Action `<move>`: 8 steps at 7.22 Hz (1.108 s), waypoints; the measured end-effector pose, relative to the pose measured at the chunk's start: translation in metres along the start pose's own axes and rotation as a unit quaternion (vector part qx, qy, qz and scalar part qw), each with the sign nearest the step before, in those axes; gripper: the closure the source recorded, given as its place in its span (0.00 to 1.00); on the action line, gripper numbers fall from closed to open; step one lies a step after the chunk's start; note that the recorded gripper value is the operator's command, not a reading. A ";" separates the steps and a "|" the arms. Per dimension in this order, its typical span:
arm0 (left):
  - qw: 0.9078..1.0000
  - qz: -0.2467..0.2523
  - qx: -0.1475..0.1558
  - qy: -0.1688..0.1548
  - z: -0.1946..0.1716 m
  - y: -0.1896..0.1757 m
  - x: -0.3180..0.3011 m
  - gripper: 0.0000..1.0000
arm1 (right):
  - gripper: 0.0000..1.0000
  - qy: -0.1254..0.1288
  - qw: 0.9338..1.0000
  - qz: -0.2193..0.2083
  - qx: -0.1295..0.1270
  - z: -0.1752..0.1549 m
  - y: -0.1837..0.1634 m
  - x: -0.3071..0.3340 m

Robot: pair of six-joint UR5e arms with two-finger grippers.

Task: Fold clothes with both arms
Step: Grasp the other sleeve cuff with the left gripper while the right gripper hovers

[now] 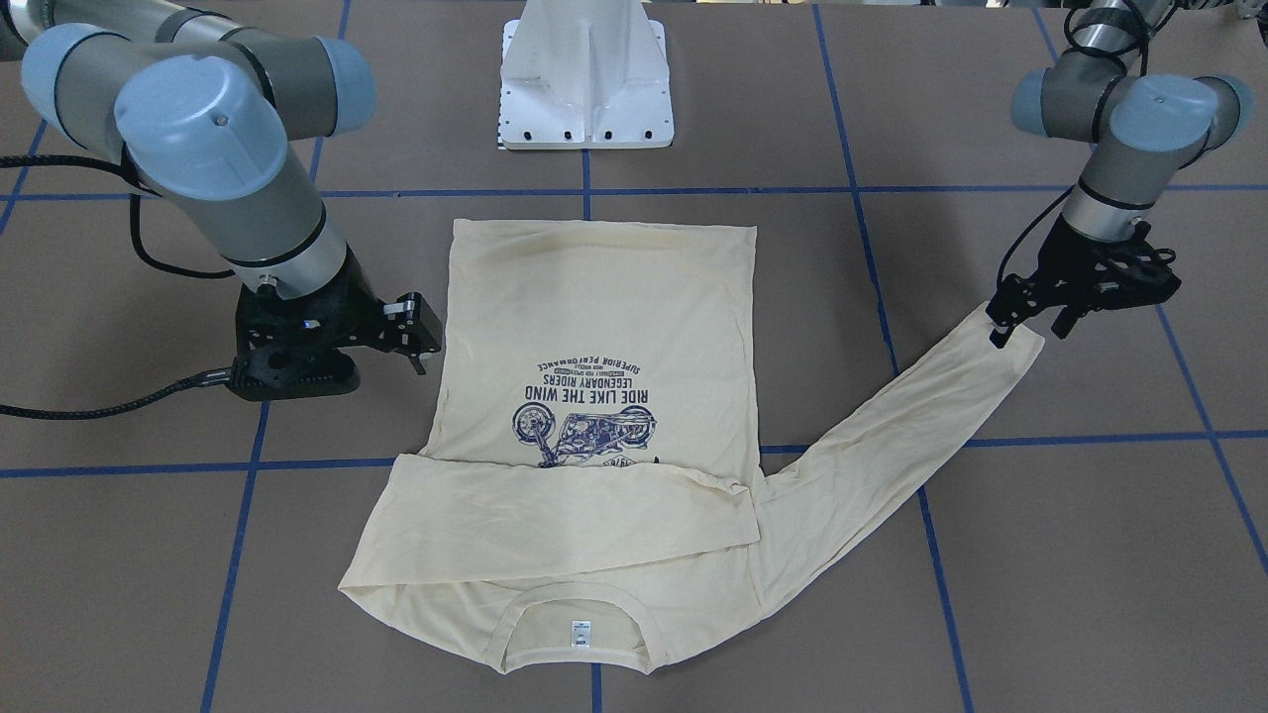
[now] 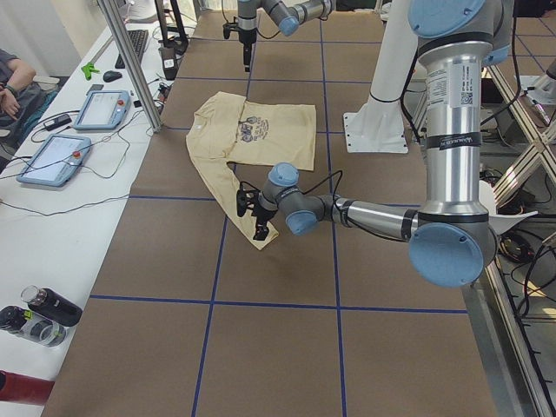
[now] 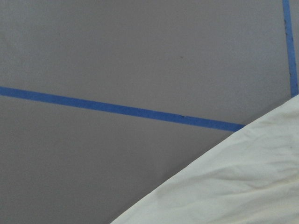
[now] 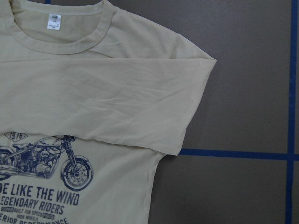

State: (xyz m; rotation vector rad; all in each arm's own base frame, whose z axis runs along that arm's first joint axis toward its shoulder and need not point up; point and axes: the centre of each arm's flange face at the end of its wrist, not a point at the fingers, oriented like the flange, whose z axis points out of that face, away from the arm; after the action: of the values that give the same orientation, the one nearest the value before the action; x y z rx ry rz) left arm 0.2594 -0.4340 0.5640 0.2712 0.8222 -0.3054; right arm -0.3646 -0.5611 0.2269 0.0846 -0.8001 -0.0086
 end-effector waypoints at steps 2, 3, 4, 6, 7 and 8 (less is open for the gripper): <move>1.000 0.002 -0.004 -0.018 0.009 0.015 -0.013 0.01 | 0.01 0.006 1.000 -0.001 -0.008 -0.002 0.004 0.011; 1.000 0.004 -0.010 -0.024 0.012 0.022 -0.017 0.03 | 0.01 0.005 1.000 -0.001 -0.012 -0.001 0.006 0.013; 1.000 0.007 -0.014 -0.027 0.016 0.027 -0.018 0.11 | 0.01 0.003 1.000 -0.001 -0.015 -0.001 0.007 0.013; 0.999 0.010 -0.019 -0.030 0.020 0.031 -0.019 0.27 | 0.01 -0.002 1.000 -0.001 -0.020 -0.001 0.009 0.013; 0.999 0.010 -0.019 -0.032 0.021 0.031 -0.020 0.36 | 0.01 -0.004 1.000 -0.002 -0.021 -0.002 0.009 0.012; 0.999 0.010 -0.020 -0.033 0.022 0.032 -0.020 0.52 | 0.01 -0.005 1.000 -0.002 -0.020 -0.003 0.010 0.012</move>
State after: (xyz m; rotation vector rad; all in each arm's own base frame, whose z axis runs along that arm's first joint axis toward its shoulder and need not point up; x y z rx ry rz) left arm 0.2727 -0.4093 0.5974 0.2308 0.7602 -0.2782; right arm -0.3545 -0.5517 0.2346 0.0476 -0.8090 -0.0295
